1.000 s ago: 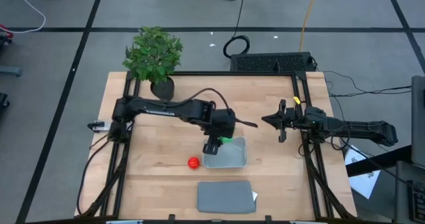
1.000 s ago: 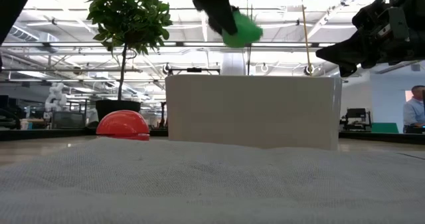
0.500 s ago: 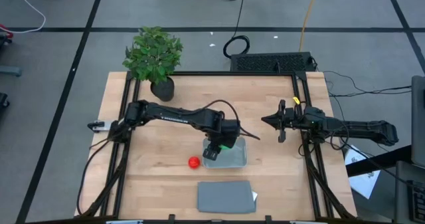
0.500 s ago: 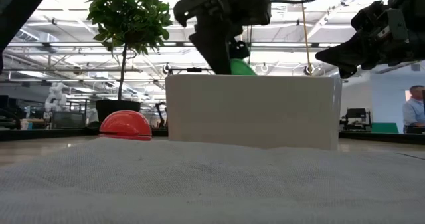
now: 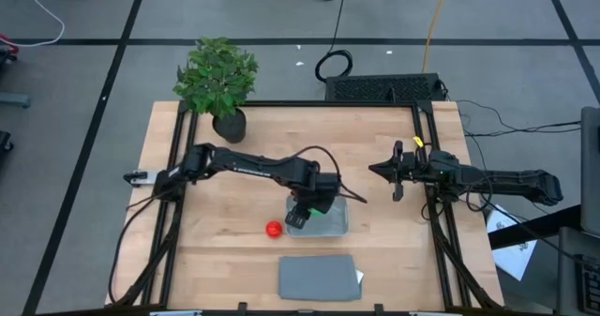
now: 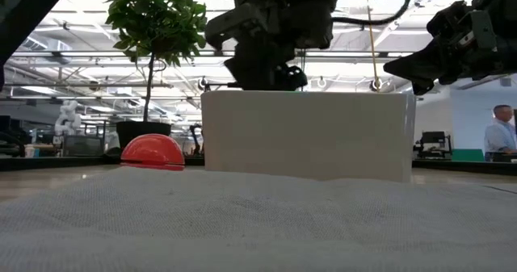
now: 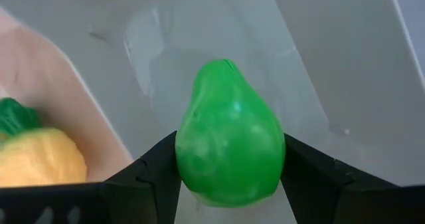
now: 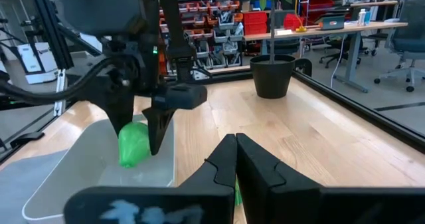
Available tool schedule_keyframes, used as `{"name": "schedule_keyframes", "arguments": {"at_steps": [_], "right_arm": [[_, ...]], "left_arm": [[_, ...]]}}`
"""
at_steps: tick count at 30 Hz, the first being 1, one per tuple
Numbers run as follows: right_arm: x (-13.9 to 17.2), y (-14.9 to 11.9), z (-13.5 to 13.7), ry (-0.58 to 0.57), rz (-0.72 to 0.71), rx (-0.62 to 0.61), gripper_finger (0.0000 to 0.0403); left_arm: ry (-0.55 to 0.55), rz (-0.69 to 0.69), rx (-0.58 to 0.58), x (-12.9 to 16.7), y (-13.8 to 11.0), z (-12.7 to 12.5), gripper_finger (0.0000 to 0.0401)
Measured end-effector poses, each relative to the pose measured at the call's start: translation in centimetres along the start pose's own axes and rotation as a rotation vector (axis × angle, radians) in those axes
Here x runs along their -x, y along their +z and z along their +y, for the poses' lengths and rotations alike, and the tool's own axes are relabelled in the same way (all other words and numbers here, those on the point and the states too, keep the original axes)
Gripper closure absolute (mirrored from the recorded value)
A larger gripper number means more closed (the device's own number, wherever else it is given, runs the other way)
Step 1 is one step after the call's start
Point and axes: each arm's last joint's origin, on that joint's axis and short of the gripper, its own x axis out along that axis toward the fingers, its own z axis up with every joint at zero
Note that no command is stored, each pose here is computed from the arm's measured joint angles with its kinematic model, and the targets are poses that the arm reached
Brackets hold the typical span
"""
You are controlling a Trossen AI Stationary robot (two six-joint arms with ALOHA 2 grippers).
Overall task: Pick and placing Produce into tupperware
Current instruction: Put the green pear into the gray bin
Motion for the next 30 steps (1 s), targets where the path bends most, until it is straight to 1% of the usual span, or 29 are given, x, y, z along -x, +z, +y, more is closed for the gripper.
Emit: {"name": "schedule_keyframes", "arguments": {"at_steps": [7, 12, 16, 22, 30], "right_arm": [[0.0, 0.0, 0.0, 0.0, 0.0, 0.0, 0.0403], [0.0, 0.0, 0.0, 0.0, 0.0, 0.0, 0.0403], [0.0, 0.0, 0.0, 0.0, 0.0, 0.0, 0.0403], [0.0, 0.1, 0.0, 0.001, -0.008, 0.003, 0.0403], [0.0, 0.2, 0.0, 0.001, -0.017, 0.012, 0.0403]], "left_arm": [[-0.009, -0.015, -0.007, -1.1, -0.1, 0.1, 0.0192], [-0.019, 0.007, 0.006, -2.3, -0.8, 0.1, 0.0192], [0.007, 0.056, 0.012, -3.3, -1.6, 0.1, 0.0192], [0.012, 0.074, 0.026, -4.0, -2.3, 0.4, 0.0192], [0.015, 0.065, 0.017, -4.2, -2.3, 0.3, 0.0192]]}}
